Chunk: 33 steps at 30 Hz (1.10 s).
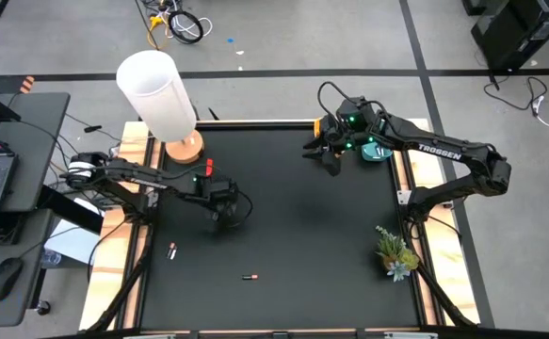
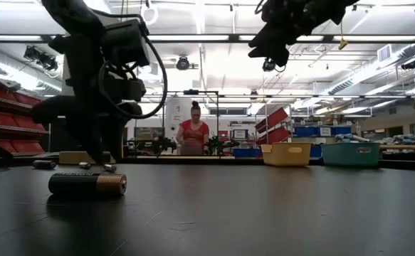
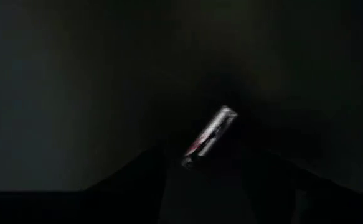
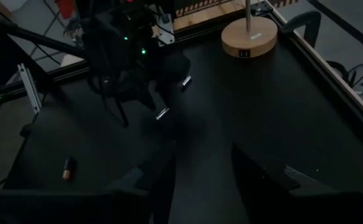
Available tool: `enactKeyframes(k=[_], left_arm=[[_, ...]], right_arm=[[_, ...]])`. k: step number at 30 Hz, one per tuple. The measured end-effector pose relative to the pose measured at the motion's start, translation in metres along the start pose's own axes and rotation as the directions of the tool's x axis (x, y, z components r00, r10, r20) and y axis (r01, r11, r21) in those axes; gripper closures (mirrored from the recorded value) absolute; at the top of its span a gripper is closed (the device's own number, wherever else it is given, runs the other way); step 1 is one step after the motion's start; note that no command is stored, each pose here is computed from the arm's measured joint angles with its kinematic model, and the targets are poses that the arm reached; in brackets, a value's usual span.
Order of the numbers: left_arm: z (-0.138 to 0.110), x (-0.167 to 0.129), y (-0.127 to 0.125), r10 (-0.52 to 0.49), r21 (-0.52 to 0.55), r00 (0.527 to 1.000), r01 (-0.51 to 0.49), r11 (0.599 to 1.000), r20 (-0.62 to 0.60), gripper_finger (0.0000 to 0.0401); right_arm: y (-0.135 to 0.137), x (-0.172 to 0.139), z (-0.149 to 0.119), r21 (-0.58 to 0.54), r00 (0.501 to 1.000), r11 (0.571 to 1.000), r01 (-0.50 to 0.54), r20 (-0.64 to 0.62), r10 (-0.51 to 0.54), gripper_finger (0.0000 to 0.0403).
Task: Sort batteries
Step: Put the top silver battery into the blue bin
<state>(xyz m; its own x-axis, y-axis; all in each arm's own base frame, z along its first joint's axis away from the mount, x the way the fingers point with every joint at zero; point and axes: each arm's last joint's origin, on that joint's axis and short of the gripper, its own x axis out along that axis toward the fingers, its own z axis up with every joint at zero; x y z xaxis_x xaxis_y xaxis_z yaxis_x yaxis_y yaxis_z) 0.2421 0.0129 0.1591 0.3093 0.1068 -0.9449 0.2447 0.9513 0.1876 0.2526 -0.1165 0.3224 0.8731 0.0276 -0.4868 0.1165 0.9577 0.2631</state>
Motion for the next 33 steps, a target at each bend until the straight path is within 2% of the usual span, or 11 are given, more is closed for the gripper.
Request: enactKeyframes(k=[5,9,13,20,26,31,33], left_arm=[[-0.003,0.001,0.007,-0.091,0.022,0.995,0.090,0.996,0.029,0.0199],[-0.005,0.005,0.011,-0.113,0.043,0.993,0.113,0.993,0.020,0.0208],[-0.005,0.017,0.012,-0.169,0.032,0.986,0.169,0.985,-0.003,0.0241],[-0.004,0.025,0.010,-0.187,0.015,0.982,0.187,0.982,-0.022,0.0303],[-0.004,0.026,0.011,-0.161,-0.091,0.986,0.157,0.983,-0.032,0.0371],[-0.002,0.026,0.010,-0.114,-0.269,0.993,0.099,0.958,-0.040,0.0374],[0.001,0.024,0.008,-0.099,-0.304,0.994,0.084,0.949,-0.037,0.0374]], right_arm=[[0.000,0.000,0.000,0.005,1.000,1.000,0.002,0.002,-0.002,0.0240],[0.000,0.000,0.001,0.001,1.000,1.000,0.002,0.005,-0.002,0.0240],[0.000,0.000,0.002,-0.004,1.000,1.000,0.002,0.015,-0.002,0.0240],[0.000,0.000,0.001,0.001,1.000,1.000,0.002,0.014,-0.002,0.0240],[0.000,0.000,0.001,0.002,1.000,1.000,0.024,0.015,-0.024,0.0240],[-0.001,0.000,0.002,-0.026,0.999,0.999,0.044,0.019,-0.044,0.0240],[-0.001,0.000,0.003,-0.046,0.998,0.998,0.050,0.030,-0.049,0.0240]])
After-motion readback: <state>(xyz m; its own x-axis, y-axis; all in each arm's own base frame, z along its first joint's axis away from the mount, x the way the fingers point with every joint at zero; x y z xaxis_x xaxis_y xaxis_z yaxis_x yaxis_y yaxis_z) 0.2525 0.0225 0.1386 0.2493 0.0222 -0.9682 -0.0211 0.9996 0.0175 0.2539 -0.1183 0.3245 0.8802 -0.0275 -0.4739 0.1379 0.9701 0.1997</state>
